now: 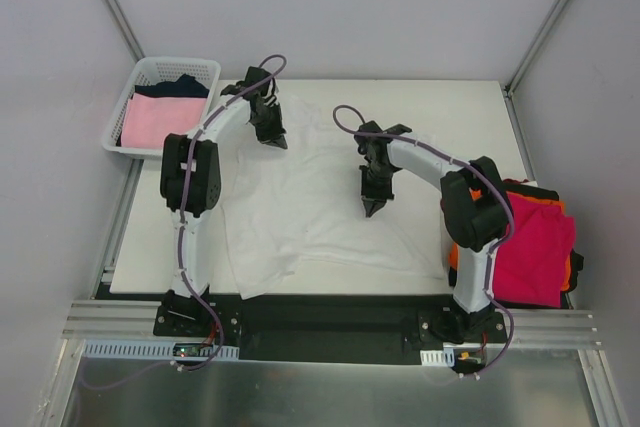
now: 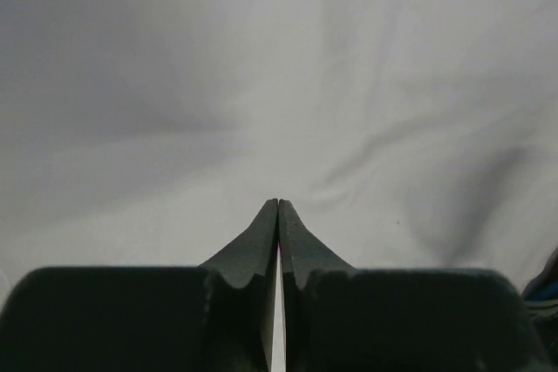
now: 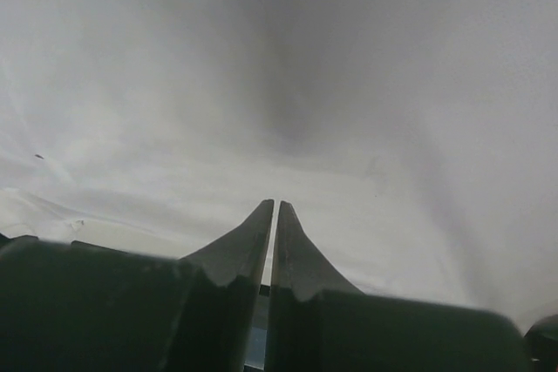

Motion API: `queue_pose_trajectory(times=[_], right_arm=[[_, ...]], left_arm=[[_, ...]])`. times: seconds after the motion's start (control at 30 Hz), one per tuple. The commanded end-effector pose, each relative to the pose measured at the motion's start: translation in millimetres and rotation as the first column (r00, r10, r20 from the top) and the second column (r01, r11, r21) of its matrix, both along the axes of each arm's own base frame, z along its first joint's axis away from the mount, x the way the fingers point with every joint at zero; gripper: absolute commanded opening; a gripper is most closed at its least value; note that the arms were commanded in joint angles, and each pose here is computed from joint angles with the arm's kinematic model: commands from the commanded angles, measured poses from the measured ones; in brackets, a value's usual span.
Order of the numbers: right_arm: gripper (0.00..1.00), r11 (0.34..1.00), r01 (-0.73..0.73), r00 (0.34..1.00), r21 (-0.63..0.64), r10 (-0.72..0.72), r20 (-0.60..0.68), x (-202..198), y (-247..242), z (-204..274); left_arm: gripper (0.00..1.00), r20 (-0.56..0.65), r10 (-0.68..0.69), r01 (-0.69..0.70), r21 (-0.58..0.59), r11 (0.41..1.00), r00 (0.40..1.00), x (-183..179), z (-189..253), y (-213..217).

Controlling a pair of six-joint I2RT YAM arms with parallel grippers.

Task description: Fold and stack the t-shirts

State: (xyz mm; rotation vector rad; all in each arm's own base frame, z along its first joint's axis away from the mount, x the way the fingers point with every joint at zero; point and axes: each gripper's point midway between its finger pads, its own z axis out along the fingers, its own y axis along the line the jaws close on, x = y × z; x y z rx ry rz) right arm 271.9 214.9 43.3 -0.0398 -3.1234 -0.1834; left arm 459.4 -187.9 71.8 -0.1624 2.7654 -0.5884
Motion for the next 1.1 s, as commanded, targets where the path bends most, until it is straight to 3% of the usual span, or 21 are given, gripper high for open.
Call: queue_pose_trajectory(times=[0.0,0.1,0.5,0.77,0.9,0.93,1.03,1.07], right_arm=[[0.09,1.000,0.002,1.000,-0.021,-0.002,-0.014,-18,-12,21],[0.09,0.999,0.007,1.000,-0.042,-0.008,-0.019,-23,-19,22],[0.09,1.000,0.022,0.998,-0.022,-0.023,-0.051,-29,-8,29],[0.09,1.000,-0.005,0.998,-0.014,0.005,-0.066,-20,2,26],[0.13,1.000,-0.019,0.998,-0.007,0.019,-0.061,-18,3,27],[0.14,1.000,-0.025,0.998,-0.008,0.025,-0.059,-17,3,26],[0.15,1.000,-0.031,0.998,0.000,0.031,-0.050,-14,5,28],[0.15,0.999,-0.033,0.998,0.001,0.033,-0.047,-12,6,28]], left_arm=[[0.00,0.020,0.004,-0.003,-0.049,0.999,1.000,29,-4,1],[0.00,-0.004,0.060,-0.060,-0.053,0.997,0.998,41,-17,16],[0.00,0.007,0.288,-0.286,0.122,0.950,0.958,62,-45,117],[0.03,-0.004,0.301,-0.301,0.069,0.951,0.953,62,-35,119],[0.27,0.017,0.279,-0.279,-0.028,0.960,0.960,66,-8,99],[0.50,0.029,0.267,-0.265,-0.052,0.963,0.963,67,1,93],[0.82,0.084,0.246,-0.238,-0.093,0.967,0.966,70,32,79],[0.87,0.106,0.245,-0.234,-0.107,0.966,0.964,71,44,77]])
